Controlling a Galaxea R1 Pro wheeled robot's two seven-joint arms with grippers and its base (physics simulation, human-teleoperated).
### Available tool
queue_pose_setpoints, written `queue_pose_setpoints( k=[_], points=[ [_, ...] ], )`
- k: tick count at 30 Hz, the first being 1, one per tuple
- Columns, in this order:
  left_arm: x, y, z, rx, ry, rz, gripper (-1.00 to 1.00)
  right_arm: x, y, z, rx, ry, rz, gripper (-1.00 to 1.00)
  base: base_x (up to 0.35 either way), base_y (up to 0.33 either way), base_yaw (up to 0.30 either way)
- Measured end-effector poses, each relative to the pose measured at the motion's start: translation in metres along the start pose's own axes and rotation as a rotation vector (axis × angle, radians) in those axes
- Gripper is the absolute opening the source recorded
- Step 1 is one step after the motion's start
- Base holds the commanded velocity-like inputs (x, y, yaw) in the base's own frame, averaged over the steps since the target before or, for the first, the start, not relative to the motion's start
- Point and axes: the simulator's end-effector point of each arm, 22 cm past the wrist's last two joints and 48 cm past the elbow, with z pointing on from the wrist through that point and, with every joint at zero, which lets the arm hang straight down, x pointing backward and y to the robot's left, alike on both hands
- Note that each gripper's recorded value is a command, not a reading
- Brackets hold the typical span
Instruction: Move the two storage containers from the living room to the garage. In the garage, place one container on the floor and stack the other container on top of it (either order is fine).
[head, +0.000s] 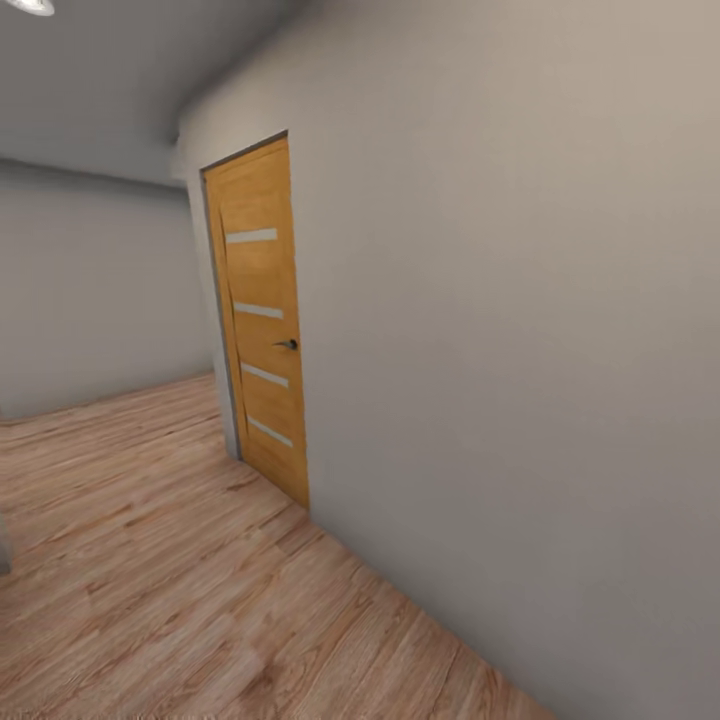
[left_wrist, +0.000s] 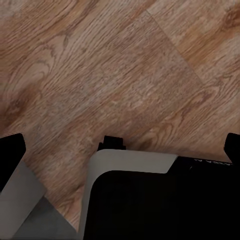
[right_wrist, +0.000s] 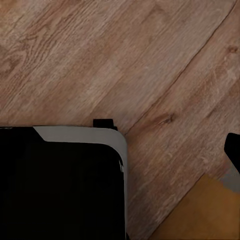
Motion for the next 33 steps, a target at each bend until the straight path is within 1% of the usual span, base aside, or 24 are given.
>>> queue_pose_setpoints(
  k=[7,13,17,23,33],
  points=[
    [0.000,-0.002,0.000,0.002,0.000,-0.006,1.00,0.000,-0.001,0.000,0.001,0.000,0.000,1.00,0.000,0.000,0.269],
    [0.002,-0.013,0.000,0.016,0.002,-0.014,1.00,0.000,-0.001,0.000,0.001,0.001,0.000,1.00,0.000,0.000,0.269],
    [0.003,-0.016,0.000,0.019,0.005,-0.014,1.00,0.000,-0.001,0.000,0.001,0.000,0.000,1.00,0.029,-0.001,0.269],
    [0.003,-0.016,0.000,0.021,0.005,-0.002,1.00,-0.001,0.000,0.000,0.001,-0.005,0.000,1.00,0.255,-0.062,0.163],
    [0.005,-0.016,0.000,0.021,0.013,0.000,1.00,-0.002,0.002,0.000,-0.002,-0.008,0.000,1.00,0.307,-0.084,0.008]
  ],
)
